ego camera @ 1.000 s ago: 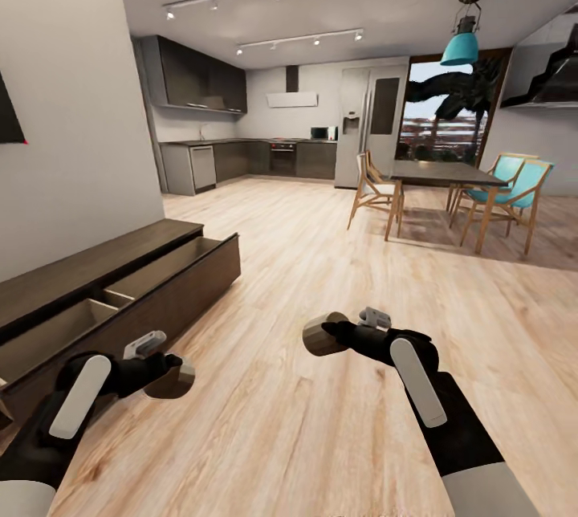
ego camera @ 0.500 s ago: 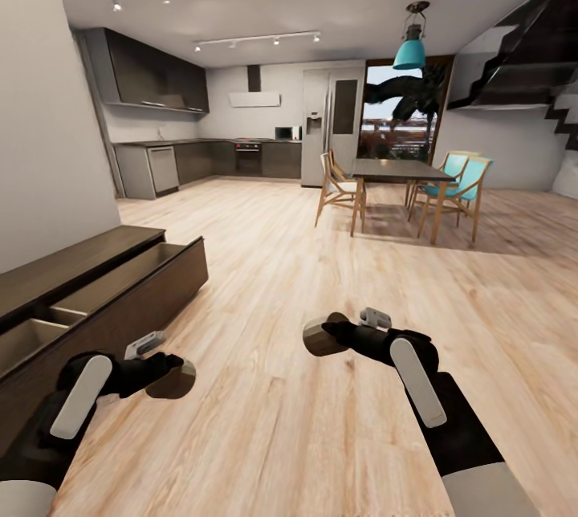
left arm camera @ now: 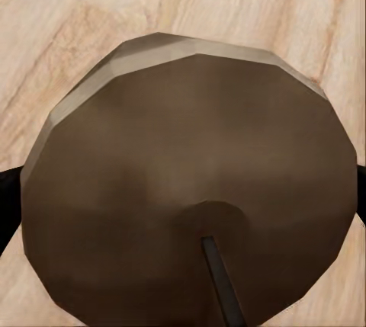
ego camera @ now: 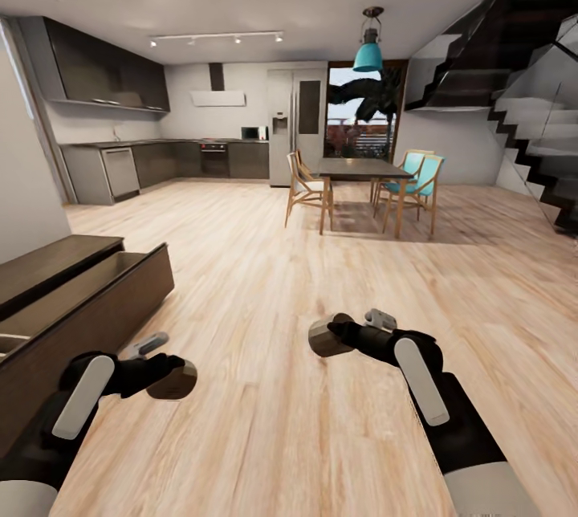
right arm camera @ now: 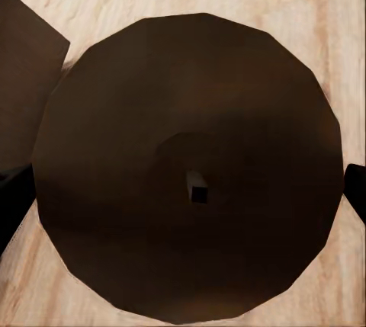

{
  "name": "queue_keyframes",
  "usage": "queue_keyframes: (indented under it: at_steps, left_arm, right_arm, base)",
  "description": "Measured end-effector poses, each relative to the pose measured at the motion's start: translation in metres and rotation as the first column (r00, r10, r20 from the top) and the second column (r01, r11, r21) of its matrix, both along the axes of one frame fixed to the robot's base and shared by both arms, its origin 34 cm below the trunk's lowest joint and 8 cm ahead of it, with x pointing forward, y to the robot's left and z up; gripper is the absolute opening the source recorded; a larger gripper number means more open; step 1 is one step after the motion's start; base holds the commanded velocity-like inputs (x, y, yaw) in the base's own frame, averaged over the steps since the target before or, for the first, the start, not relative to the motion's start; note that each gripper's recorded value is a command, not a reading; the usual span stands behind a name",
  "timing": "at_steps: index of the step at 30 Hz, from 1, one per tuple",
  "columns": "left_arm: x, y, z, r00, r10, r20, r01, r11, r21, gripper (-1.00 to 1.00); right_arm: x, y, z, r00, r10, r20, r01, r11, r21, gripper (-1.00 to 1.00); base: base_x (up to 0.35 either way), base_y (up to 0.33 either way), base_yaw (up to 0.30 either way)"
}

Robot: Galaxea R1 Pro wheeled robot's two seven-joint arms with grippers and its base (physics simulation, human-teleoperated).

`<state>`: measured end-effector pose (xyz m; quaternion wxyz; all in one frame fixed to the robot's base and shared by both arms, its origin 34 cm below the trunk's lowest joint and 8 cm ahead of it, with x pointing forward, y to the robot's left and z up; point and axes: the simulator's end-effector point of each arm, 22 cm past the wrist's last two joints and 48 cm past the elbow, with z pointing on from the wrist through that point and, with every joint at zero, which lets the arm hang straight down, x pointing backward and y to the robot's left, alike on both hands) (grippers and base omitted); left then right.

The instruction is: Place each of the two pumpkins and all three candles from the living room inside a cabinet in the living room (use any cabinet), then make sure every cabinet is closed, and position the cauldron so it is next to a table in the living room.

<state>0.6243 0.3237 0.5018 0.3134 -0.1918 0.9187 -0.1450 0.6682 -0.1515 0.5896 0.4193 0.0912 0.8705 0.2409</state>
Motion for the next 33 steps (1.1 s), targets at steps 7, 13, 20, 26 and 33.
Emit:
queue_keyframes:
  at_steps: [7, 13, 20, 26, 33]
  left_arm:
    - [0.0001, 0.0, 0.0003, 1.0, -0.001, 0.001, 0.001, 1.0, 0.002, -1.0]
    - [0.0, 0.0, 0.0003, 1.0, -0.001, 0.001, 0.001, 1.0, 0.002, -1.0]
    - [0.0, -0.0004, 0.0002, 1.0, -0.002, 0.0, 0.002, 1.0, 0.003, -1.0]
    - [0.0, -0.001, 0.002, 1.0, -0.003, 0.004, 0.003, 1.0, 0.003, -1.0]
    - [0.0, -0.0009, 0.0043, 1.0, -0.004, 0.008, 0.004, 1.0, 0.004, -1.0]
  right_arm:
    - [0.0014, -0.0056, 0.0004, 1.0, -0.016, -0.003, 0.016, 1.0, 0.016, -1.0]
    - [0.0015, -0.0058, 0.0003, 1.0, -0.017, -0.003, 0.017, 1.0, 0.019, -1.0]
    - [0.0015, -0.006, 0.0006, 1.0, -0.017, -0.003, 0.017, 1.0, 0.018, -1.0]
    - [0.0012, -0.006, 0.0026, 1.0, -0.017, 0.001, 0.017, 1.0, 0.019, -1.0]
    - [0.0007, -0.006, 0.0037, 1.0, -0.017, 0.002, 0.017, 1.0, 0.018, -1.0]
  base:
    - [0.308, -0.081, -0.01]
    - [0.314, -0.094, 0.0]
    - [0.314, -0.117, -0.01]
    - [0.314, -0.113, -0.199]
    - [0.314, -0.02, -0.164]
